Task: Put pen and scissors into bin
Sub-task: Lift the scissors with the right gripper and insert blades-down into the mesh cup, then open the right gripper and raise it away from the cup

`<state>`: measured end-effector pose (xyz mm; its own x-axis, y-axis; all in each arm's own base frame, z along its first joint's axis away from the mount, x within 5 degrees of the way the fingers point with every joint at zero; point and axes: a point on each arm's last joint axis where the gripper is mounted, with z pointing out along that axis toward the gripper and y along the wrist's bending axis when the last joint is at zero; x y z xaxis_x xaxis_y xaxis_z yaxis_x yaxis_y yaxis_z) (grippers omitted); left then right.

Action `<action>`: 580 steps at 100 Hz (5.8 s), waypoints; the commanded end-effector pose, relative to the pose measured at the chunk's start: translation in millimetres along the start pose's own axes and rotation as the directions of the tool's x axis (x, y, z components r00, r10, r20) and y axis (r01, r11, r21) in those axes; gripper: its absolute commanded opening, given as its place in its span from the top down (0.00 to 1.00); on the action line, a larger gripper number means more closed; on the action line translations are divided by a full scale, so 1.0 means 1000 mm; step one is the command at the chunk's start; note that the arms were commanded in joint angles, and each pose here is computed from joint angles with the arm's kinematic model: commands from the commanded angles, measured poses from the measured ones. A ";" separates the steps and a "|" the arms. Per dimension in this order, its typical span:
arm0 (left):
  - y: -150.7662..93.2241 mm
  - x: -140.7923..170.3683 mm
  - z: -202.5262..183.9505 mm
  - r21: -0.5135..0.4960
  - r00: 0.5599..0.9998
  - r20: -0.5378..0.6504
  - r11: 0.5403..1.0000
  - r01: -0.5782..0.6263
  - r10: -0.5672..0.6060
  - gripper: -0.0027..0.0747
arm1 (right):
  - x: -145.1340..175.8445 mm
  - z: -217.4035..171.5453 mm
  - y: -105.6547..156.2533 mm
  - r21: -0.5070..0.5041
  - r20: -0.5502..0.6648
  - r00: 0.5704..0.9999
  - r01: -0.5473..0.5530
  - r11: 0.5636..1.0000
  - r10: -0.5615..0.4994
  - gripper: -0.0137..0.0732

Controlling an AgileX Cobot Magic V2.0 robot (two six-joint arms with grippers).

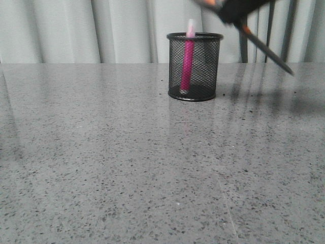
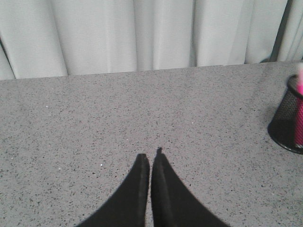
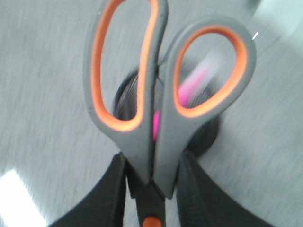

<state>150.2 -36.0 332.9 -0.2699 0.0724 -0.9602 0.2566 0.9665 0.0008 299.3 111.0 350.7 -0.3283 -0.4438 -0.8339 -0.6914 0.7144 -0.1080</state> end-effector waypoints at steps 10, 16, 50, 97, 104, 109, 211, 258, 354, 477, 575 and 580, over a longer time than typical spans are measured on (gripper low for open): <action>0.002 -0.017 -0.005 -0.014 0.994 0.110 1.000 0.024 -0.022 0.99 | -0.040 -0.030 -0.014 0.169 0.361 0.929 -0.146 0.975 0.077 0.93; 0.002 -0.017 -0.005 -0.014 0.994 0.110 1.000 0.024 -0.022 0.99 | -0.044 -0.032 -0.016 0.175 0.416 0.903 -0.193 0.966 0.105 0.93; 0.002 -0.017 -0.005 -0.014 0.994 0.110 1.000 0.024 -0.022 0.99 | -0.053 -0.013 -0.017 0.027 0.555 0.811 -0.241 0.970 0.186 0.93; 0.002 -0.017 -0.005 -0.014 0.994 0.110 1.000 0.024 -0.022 0.99 | -0.028 0.045 -0.024 -0.027 0.452 0.871 -0.202 0.979 0.192 0.93; 0.002 -0.017 -0.005 -0.014 0.994 0.110 1.000 0.024 -0.022 0.99 | -0.024 0.051 -0.024 -0.044 0.442 0.874 -0.201 0.979 0.200 0.93; 0.002 -0.017 -0.005 -0.014 0.994 0.110 1.000 0.024 -0.022 0.99 | -0.022 0.056 -0.024 -0.059 0.434 0.877 -0.201 0.978 0.206 0.93; 0.002 -0.017 -0.005 -0.014 0.994 0.110 1.000 0.024 -0.022 0.99 | 0.002 0.068 -0.015 -0.074 0.327 0.940 -0.075 0.994 0.095 0.93; 0.002 -0.017 -0.005 -0.014 0.994 0.110 1.000 0.024 -0.022 0.99 | 0.003 0.068 -0.013 -0.081 0.319 0.945 -0.046 0.996 0.069 0.82; 0.002 -0.017 -0.005 -0.014 0.994 0.106 1.000 0.019 -0.018 0.99 | -0.037 -0.079 -0.036 0.196 0.557 0.831 -0.127 0.972 -0.004 0.88; 0.001 0.079 -0.066 -0.053 0.910 0.413 0.997 0.052 -0.025 0.99 | 0.199 -0.179 0.099 0.574 0.642 0.765 -0.437 0.692 -0.049 0.93; 0.001 0.080 -0.066 -0.042 0.909 0.413 0.996 0.080 -0.056 0.99 | 0.201 -0.181 0.097 0.594 0.640 0.767 -0.456 0.663 -0.046 0.93; 0.001 0.080 -0.066 -0.042 0.909 0.412 0.996 0.080 -0.056 0.99 | 0.201 -0.181 0.097 0.594 0.640 0.767 -0.456 0.663 -0.046 0.93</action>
<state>68.4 -14.9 258.1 0.0291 -0.0532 -0.9982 0.2116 0.9763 -0.0459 51.4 -7.8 262.4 0.1724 -0.0259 -0.9847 0.0782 0.9969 -0.0125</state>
